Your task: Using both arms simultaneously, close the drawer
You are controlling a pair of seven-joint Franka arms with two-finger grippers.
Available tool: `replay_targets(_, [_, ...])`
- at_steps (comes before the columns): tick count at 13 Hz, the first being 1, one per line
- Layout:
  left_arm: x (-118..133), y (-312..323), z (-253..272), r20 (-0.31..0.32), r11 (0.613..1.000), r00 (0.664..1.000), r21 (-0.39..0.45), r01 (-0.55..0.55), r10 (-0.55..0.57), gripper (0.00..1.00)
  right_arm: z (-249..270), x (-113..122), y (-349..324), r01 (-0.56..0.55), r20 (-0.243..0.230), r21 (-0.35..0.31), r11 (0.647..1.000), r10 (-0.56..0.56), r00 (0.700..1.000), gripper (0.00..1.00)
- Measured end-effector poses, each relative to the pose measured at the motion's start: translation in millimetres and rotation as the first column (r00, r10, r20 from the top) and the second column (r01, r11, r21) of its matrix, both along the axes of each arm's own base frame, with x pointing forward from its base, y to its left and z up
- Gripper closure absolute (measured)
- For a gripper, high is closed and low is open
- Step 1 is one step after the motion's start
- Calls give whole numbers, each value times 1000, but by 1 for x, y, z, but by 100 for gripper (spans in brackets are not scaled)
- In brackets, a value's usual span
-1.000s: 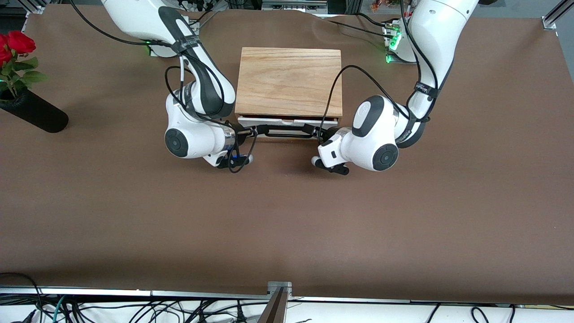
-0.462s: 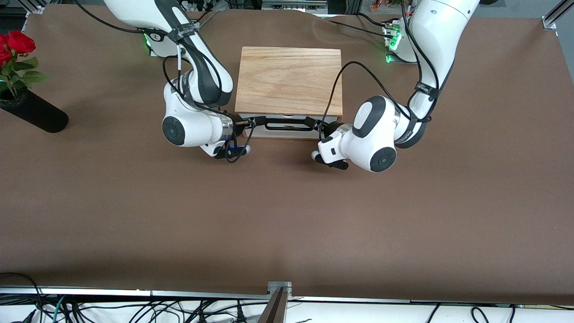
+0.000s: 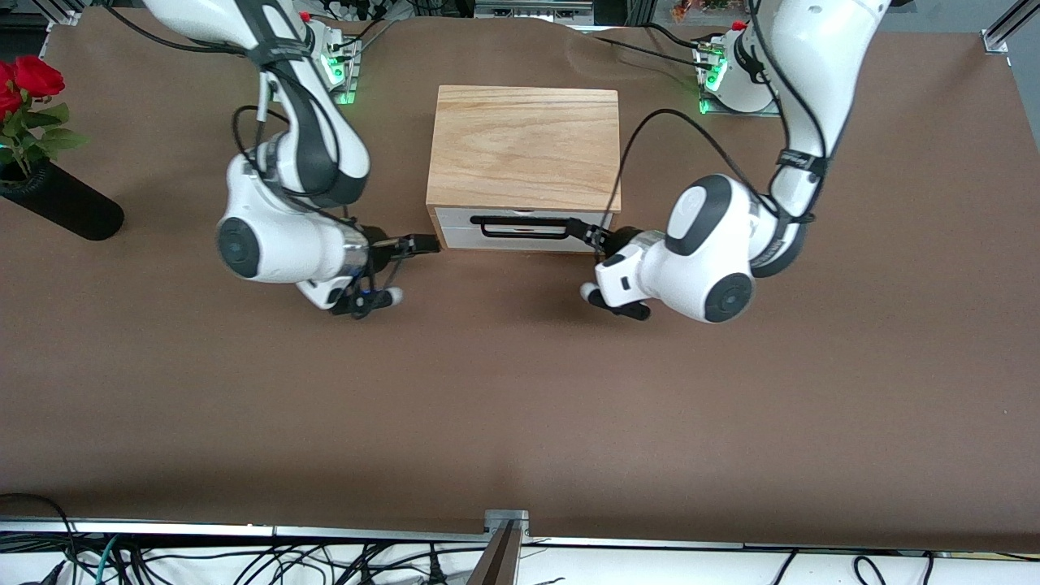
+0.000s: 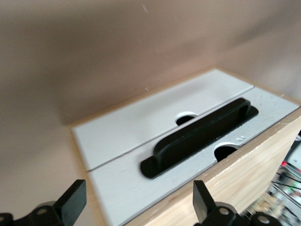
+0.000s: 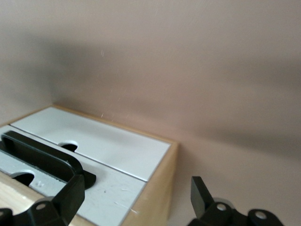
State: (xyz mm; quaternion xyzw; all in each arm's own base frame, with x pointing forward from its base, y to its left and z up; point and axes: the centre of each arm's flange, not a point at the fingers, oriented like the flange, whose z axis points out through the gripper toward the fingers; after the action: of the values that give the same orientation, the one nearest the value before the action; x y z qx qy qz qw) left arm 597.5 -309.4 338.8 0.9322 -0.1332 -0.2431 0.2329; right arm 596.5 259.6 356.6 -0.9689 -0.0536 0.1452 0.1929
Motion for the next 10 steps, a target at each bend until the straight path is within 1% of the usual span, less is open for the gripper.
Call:
replay_targets(1, [12, 17, 22, 71, 999, 997, 47, 13, -17, 0, 16, 12, -15, -4, 33, -27, 1000, 5, 999, 0])
replay_targets(3, [31, 45, 68, 205, 990, 978, 138, 20, -48, 0, 46, 29, -44, -7, 115, -110, 994, 20, 993, 0])
replay_targets(4, [40, 60, 91, 268, 983, 961, 183, 11, -60, 0, 65, 32, -59, -15, 160, -171, 985, 43, 986, 0])
replay_targets(5, [48, 77, 109, 317, 974, 946, 228, -5, -70, 0, 88, 33, -74, -26, 208, -245, 969, 78, 975, 0])
replay_targets(6, [54, 96, 126, 356, 964, 932, 264, -30, -68, 0, 112, 30, -89, -27, 245, -310, 950, 107, 964, 0])
replay_targets(7, [59, 119, 146, 396, 951, 916, 300, -73, -55, 0, 135, 26, -105, -18, 262, -348, 937, 116, 958, 0])
replay_targets(8, [62, 148, 165, 429, 932, 903, 339, -128, -32, 0, 154, 19, -120, -12, 260, -361, 933, 113, 959, 0])
replay_targets(9, [62, 180, 184, 449, 912, 894, 371, -178, -8, 0, 168, 11, -132, -11, 236, -363, 932, 103, 966, 0])
replay_targets(10, [57, 207, 202, 452, 896, 892, 389, -215, 18, 0, 177, 3, -141, -13, 202, -366, 931, 93, 975, 0])
